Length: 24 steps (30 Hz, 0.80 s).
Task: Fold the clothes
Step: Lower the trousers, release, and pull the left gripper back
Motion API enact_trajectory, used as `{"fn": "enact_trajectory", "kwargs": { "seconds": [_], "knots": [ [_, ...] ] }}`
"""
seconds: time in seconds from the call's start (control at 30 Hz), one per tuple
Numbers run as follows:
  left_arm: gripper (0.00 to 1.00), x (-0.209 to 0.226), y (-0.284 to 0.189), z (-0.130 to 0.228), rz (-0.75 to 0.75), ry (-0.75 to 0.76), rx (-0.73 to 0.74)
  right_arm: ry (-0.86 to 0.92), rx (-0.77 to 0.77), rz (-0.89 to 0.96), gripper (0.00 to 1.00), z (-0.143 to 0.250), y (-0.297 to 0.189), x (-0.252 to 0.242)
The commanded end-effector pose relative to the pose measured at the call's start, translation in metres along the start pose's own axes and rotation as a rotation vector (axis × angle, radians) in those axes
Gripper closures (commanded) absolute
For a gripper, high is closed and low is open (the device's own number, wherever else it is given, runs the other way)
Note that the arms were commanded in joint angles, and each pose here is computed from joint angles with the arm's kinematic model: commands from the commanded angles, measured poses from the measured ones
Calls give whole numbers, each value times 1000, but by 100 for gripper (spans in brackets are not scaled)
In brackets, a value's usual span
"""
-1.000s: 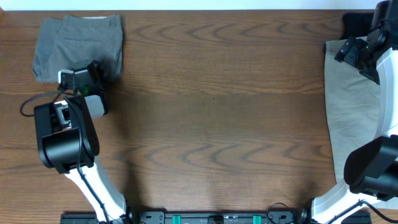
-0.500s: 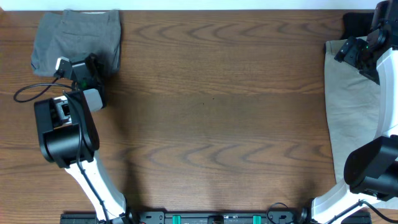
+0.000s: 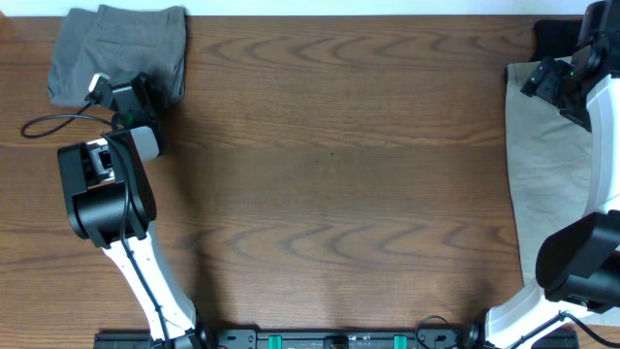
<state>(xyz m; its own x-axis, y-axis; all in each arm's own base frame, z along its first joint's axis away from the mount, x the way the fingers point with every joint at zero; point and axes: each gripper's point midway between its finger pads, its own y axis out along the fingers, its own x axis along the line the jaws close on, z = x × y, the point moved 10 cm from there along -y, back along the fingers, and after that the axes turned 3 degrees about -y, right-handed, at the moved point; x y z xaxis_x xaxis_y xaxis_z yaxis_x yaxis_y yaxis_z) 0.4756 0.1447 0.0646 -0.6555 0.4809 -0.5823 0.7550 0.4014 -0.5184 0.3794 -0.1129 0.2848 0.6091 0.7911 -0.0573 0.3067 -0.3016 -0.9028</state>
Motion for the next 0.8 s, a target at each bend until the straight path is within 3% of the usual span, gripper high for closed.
{"fn": "enact_trajectory", "kwargs": {
  "seconds": [0.0,0.07,0.23,0.37,0.67,0.77],
  "knots": [
    [83,6,8,6,-11,45,31,21,-24,8,1,-2,-8,-4],
    [64,7,8,6,-16,46,35,21,-24,8,1,-2,-8,-4],
    [57,10,7,4,-36,50,45,21,-24,8,1,-2,-8,-4],
    [27,14,2,1,-73,71,72,21,-24,8,1,-2,-8,-4],
    [3,-10,-41,-35,-119,75,104,21,-24,8,1,-2,-8,-4],
    [0,-21,-65,-50,-125,77,110,21,-24,8,1,-2,-8,-4]
  ]
}}
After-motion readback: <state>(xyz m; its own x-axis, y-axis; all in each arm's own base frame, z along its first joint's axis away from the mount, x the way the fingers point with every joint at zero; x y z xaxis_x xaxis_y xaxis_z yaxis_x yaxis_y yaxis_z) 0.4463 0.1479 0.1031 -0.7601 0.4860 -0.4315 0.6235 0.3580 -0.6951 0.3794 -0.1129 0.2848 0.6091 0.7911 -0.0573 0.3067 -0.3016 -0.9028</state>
